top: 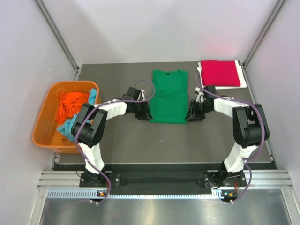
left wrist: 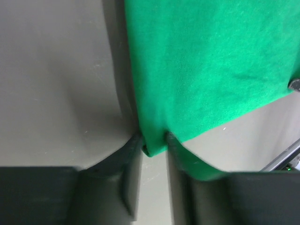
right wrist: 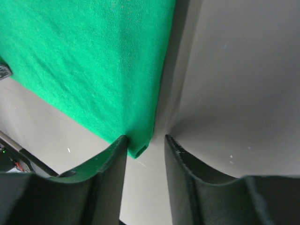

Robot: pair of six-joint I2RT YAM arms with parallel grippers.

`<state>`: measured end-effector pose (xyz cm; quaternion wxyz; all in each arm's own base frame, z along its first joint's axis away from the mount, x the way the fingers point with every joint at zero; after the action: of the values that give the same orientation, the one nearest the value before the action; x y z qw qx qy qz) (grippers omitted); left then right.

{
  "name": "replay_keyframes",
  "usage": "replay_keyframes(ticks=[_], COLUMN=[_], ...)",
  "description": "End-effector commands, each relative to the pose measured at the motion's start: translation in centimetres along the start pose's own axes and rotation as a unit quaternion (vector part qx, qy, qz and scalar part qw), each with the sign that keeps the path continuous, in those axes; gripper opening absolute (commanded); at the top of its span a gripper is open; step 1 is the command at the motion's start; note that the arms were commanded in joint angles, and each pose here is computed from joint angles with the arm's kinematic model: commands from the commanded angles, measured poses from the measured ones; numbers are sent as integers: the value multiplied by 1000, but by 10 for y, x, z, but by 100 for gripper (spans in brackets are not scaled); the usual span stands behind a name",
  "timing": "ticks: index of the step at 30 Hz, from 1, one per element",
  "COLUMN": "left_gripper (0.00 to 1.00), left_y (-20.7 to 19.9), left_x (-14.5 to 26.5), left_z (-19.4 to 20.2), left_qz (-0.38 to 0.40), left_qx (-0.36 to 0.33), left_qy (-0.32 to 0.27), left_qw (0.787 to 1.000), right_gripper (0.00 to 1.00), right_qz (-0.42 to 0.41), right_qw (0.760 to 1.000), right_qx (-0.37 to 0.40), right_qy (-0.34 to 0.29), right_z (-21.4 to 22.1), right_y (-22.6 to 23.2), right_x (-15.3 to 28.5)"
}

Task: Fold and stack the t-shirts
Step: Fold the tshirt

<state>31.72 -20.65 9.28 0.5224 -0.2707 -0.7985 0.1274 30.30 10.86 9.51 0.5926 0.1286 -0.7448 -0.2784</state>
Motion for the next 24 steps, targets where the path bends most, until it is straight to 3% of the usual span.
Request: replay_keyframes(ticks=[1, 2, 3, 5, 6, 11, 20, 24], left_gripper=[29, 22, 5, 0, 0, 0, 0, 1], left_y=[4, 5, 6, 9, 10, 9, -1, -8], left_x=[-11, -11, -12, -11, -10, 9, 39, 44], left_z=[5, 7, 9, 14, 16, 45, 96, 113], left_qz=[-5, -8, -13, -29, -36, -88, -89, -66], left_qx=[-9, -6, -2, 14, 21, 40, 51, 53], left_qy=[0, 4, 8, 18, 23, 55, 72, 77], left_qw=[1000, 1000, 1000, 999, 999, 994, 992, 993], right_gripper=[37, 33, 18, 2, 0, 0, 0, 0], right_qz=[-24, -27, -31, -19, 2, 37, 79, 69], right_qw=[1000, 1000, 999, 1000, 1000, 999, 996, 997], right_qx=[16, 15, 12, 4, -4, -19, -37, -34], right_qy=[-5, -2, 4, 4, 5, -12, 3, 7], right_z=[-3, -1, 2, 5, 10, 28, 84, 99], right_y=[-1, -2, -3, -7, -12, -16, -39, -24], right_x=[-8, -9, -10, -10, -9, 10, 26, 28])
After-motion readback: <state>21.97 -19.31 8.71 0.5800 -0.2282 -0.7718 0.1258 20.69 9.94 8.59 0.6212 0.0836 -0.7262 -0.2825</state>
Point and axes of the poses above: each gripper's point midway between its finger pads, its own x axis back along the fingers, its own y axis along the line the jaws close on, z = x × y, the point moved 8 cm from there along x, back along the fingers, and after that the axes turned 12 degrees about -x, right-handed, at the moved point
